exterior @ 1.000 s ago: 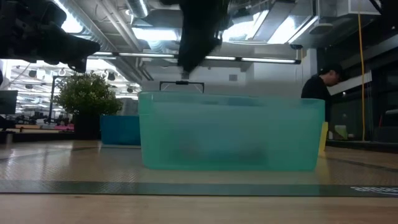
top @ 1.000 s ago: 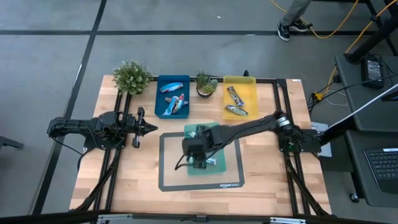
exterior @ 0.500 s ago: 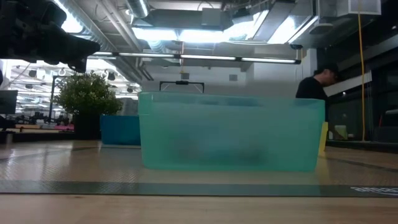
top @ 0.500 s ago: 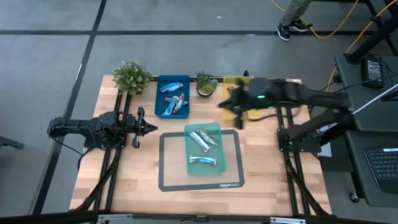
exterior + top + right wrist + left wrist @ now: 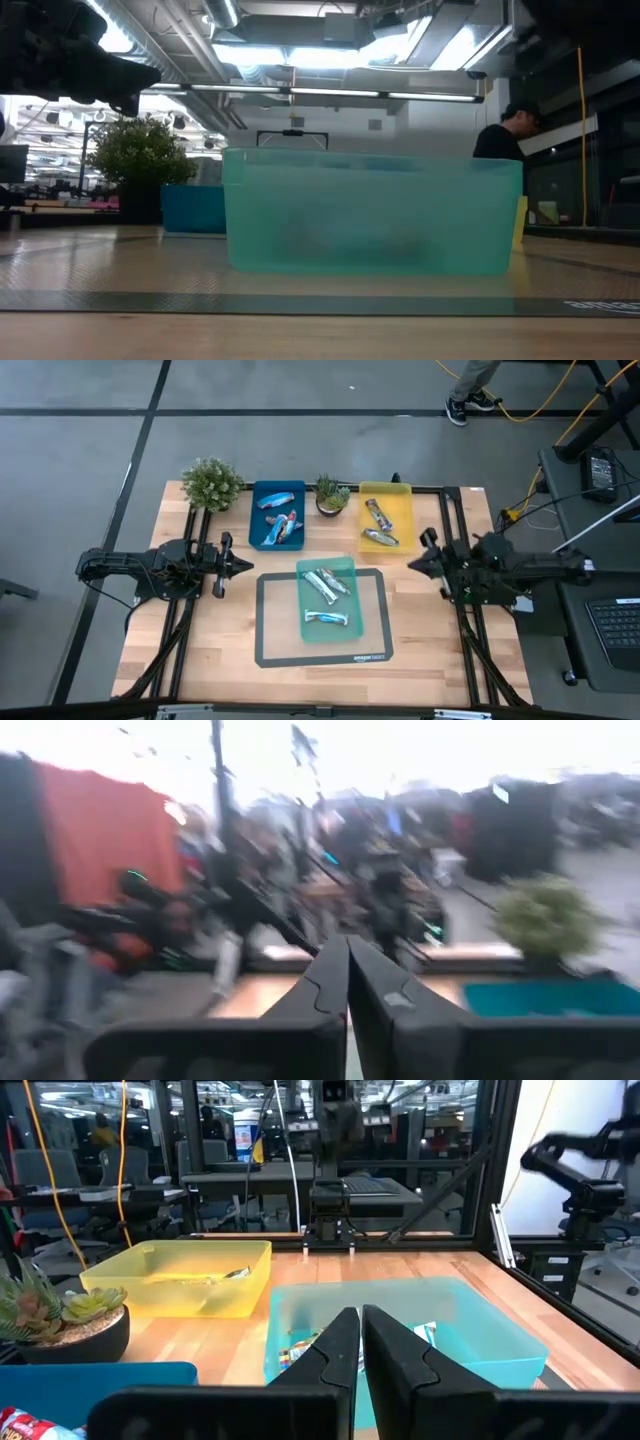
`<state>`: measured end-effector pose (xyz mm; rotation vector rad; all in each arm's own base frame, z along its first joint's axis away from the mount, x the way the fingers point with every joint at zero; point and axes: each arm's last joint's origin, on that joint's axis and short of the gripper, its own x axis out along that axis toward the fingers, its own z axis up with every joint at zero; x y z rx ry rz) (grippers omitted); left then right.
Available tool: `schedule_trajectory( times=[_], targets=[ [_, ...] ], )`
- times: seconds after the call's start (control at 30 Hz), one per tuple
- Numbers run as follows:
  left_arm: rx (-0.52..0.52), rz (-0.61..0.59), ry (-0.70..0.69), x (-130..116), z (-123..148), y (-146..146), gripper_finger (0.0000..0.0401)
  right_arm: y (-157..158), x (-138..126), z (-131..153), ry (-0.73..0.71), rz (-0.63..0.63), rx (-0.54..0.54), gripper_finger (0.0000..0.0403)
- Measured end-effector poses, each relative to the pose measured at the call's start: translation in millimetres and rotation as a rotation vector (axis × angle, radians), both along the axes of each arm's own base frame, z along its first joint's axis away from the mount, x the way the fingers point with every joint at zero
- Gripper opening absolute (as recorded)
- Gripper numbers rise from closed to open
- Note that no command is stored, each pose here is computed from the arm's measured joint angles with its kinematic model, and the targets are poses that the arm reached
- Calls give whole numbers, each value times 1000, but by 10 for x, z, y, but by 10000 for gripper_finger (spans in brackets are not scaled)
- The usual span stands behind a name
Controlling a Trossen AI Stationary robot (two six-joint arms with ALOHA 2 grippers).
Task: Pick and place Granola Bars by type
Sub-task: Return to Home Position
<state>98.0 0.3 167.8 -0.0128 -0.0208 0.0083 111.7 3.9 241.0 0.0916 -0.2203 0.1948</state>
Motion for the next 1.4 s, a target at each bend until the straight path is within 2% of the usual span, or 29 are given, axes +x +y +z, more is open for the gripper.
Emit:
schedule_trajectory(
  times=[0.13, 0.23, 0.33, 0.43, 0.47, 0.67, 0.8, 0.97, 1.13, 1.4],
  targets=[
    [0, 0, 0, 0, -1, 0, 8, 32, -180, -254, -125, 100, 24, 4],
    [0, 0, 0, 0, 0, 0, 9, 44, -240, -362, -159, 138, 7, 4],
    [0, 1, 0, 0, 0, 0, 12, 43, -185, -493, -53, 116, -59, 5],
    [0, -2, -2, 0, 2, 0, 12, -3, -147, -696, 151, -49, -91, 5],
    [0, -2, 0, 1, 0, -1, 12, -16, -144, -720, 174, -96, -108, 5],
    [0, -2, 2, 1, -2, -1, 6, -43, -141, -731, 187, -186, -151, 5],
    [0, -1, 2, 1, -2, 0, 7, -44, -140, -733, 193, -186, -118, 5],
    [0, -1, 2, 1, -1, 0, 11, -46, -129, -749, 209, -194, -151, 13],
    [0, 0, 2, 1, -2, 0, 12, -47, -124, -755, 217, -195, -152, 29],
    [0, 0, 2, 1, -1, 0, 9, -47, -124, -754, 216, -196, -152, 33]
  ],
)
